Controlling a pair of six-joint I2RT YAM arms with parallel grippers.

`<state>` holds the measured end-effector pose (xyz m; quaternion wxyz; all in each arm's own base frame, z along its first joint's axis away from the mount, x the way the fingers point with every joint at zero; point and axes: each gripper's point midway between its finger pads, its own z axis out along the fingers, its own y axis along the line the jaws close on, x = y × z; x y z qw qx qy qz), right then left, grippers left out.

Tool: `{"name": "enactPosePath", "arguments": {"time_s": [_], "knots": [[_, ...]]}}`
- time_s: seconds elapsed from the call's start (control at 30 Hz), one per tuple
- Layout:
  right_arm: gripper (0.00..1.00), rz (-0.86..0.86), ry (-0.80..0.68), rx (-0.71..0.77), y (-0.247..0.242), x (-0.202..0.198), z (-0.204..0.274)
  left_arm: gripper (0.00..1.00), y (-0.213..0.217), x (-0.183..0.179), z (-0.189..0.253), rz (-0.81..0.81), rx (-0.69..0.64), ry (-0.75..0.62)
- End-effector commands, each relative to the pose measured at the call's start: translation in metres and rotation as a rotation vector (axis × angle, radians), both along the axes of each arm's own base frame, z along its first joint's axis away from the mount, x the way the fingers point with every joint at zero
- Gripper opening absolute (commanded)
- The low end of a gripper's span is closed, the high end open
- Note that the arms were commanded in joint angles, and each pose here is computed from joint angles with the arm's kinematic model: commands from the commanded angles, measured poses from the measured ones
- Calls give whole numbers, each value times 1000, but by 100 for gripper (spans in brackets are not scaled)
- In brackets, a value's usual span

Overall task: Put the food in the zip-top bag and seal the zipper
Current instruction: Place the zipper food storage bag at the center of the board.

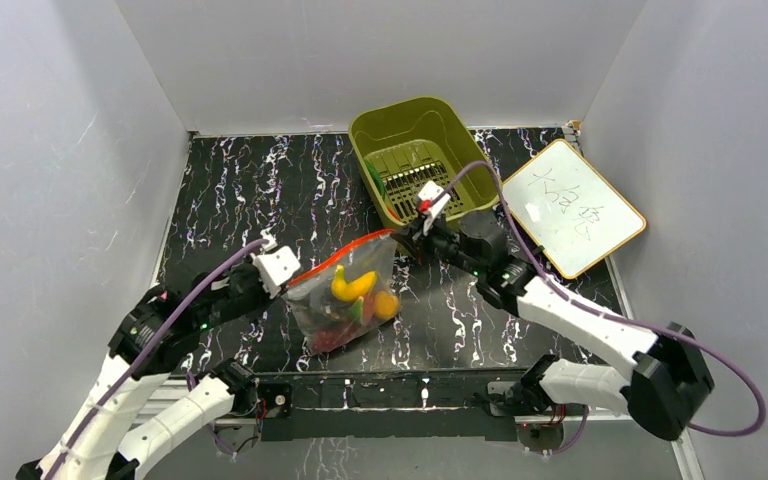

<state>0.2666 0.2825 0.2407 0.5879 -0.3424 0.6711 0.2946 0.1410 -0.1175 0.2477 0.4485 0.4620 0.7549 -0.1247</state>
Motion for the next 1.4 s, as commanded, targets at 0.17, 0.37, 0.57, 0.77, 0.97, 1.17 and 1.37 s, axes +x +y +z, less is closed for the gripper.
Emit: {"name": "enactPosePath", "arguments": {"time_s": [0.17,0.37,0.57,0.77,0.97,1.17,1.37], "knots": [[4,96,-263,108,54,52,80,0,25,66,-29,318,149,-62],[33,87,-231,105,60,74,89,0,59,100,-33,582,266,-158],[64,82,-158,84,45,55,84,0,83,122,-41,711,339,-184],[78,83,-142,100,22,24,96,0,89,145,-58,781,225,-79],[98,48,-118,128,2,6,99,0,95,164,-70,857,170,31],[98,-97,-2,156,-20,8,81,43,94,168,-51,887,109,2],[98,-420,241,267,-54,28,60,97,79,167,-17,859,-34,-26]]}}
